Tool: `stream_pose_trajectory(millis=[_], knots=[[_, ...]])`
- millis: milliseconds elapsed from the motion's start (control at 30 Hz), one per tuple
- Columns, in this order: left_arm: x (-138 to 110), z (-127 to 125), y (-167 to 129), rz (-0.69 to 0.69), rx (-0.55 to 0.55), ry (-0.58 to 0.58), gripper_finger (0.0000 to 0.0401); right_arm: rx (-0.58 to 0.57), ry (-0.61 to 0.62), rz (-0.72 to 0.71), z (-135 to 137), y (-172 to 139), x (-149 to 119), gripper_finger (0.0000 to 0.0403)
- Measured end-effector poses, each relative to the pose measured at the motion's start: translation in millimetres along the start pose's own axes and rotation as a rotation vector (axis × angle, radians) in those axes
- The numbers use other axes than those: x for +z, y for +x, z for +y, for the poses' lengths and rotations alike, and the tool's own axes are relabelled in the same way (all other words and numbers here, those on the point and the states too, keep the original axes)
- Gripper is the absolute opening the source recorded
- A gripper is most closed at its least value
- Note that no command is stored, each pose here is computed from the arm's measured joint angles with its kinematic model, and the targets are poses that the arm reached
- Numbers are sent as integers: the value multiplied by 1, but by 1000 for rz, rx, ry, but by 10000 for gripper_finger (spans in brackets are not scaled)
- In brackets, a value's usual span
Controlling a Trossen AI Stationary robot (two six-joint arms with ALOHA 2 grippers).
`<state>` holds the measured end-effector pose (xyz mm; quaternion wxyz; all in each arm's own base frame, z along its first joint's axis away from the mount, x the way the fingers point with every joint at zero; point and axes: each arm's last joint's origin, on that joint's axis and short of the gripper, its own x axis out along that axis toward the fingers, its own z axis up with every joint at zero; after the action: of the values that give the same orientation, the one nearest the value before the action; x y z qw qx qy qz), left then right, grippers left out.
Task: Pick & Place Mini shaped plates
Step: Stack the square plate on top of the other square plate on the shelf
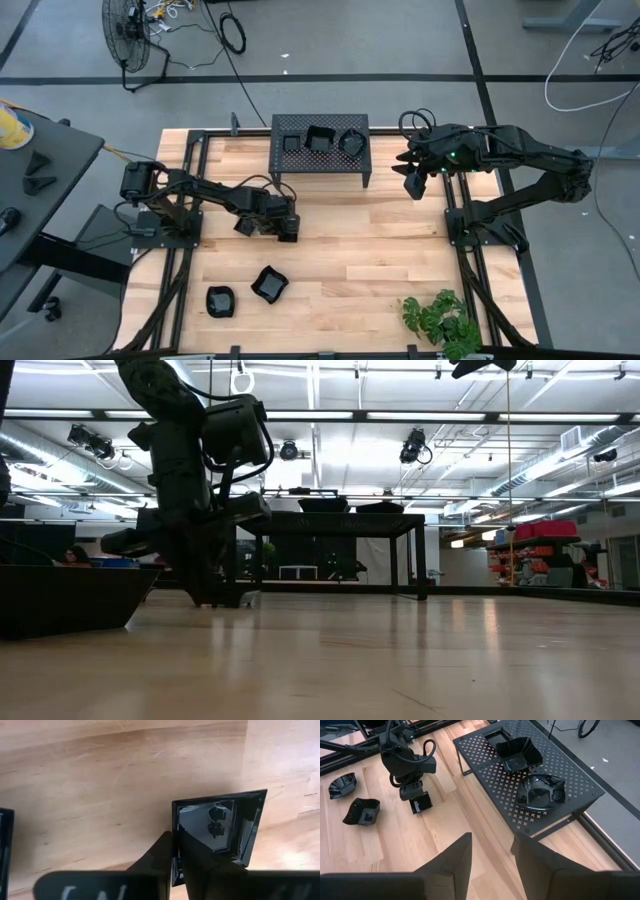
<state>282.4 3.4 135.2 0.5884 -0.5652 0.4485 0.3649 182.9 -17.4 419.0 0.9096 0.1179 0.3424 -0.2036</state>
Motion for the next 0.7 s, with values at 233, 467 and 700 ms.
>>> stream_pose_trajectory(millis=[233,467,700], knots=[[0,-1,0,1,-6,0,12,0,0,0,0,0,0,149],[0,-5,0,2,-49,1,10,0,0,0,0,0,0,149],[0,-6,-2,10,-69,-17,8,0,0,0,0,0,0,149]])
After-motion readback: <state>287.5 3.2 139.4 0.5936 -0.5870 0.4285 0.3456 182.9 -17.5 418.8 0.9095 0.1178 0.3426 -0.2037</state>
